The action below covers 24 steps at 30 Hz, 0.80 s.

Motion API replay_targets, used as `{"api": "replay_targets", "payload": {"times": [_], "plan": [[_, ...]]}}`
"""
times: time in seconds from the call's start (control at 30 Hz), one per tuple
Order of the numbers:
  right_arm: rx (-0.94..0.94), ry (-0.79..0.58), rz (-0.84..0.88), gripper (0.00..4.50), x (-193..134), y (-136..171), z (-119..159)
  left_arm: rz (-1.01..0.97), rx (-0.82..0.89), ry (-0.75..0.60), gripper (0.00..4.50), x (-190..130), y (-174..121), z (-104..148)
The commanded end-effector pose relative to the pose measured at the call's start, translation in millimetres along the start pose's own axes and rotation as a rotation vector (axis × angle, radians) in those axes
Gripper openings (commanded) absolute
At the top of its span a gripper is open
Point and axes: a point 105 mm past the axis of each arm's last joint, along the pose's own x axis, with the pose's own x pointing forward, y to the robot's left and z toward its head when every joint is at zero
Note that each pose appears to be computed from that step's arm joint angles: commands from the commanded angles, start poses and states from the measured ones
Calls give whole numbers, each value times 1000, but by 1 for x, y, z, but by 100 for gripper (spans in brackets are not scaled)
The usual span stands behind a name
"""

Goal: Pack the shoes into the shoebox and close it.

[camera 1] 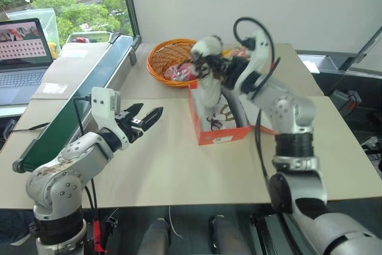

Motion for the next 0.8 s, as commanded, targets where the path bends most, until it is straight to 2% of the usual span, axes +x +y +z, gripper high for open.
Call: {"api": "replay_targets", "payload": {"times": [0.03, 0.17, 0.3, 0.47, 0.67, 0.8], "plan": [[-39, 4, -3, 94, 4, -8, 4, -34, 12, -43, 369, 5, -16, 3], [26, 90, -58, 94, 5, -28, -26, -36, -2, -58, 369, 8, -22, 2], [66, 184, -62, 94, 5, -34, -61, -18, -5, -58, 369, 8, -21, -1], [45, 246, -53, 94, 5, -34, -76, -15, -17, -64, 369, 8, -23, -3], [21, 262, -39, 94, 10, -31, -74, -6, -38, -72, 369, 9, -24, -8], [-8, 202, 36, 94, 19, -11, -27, -1, -52, -65, 369, 9, -25, -14]]}}
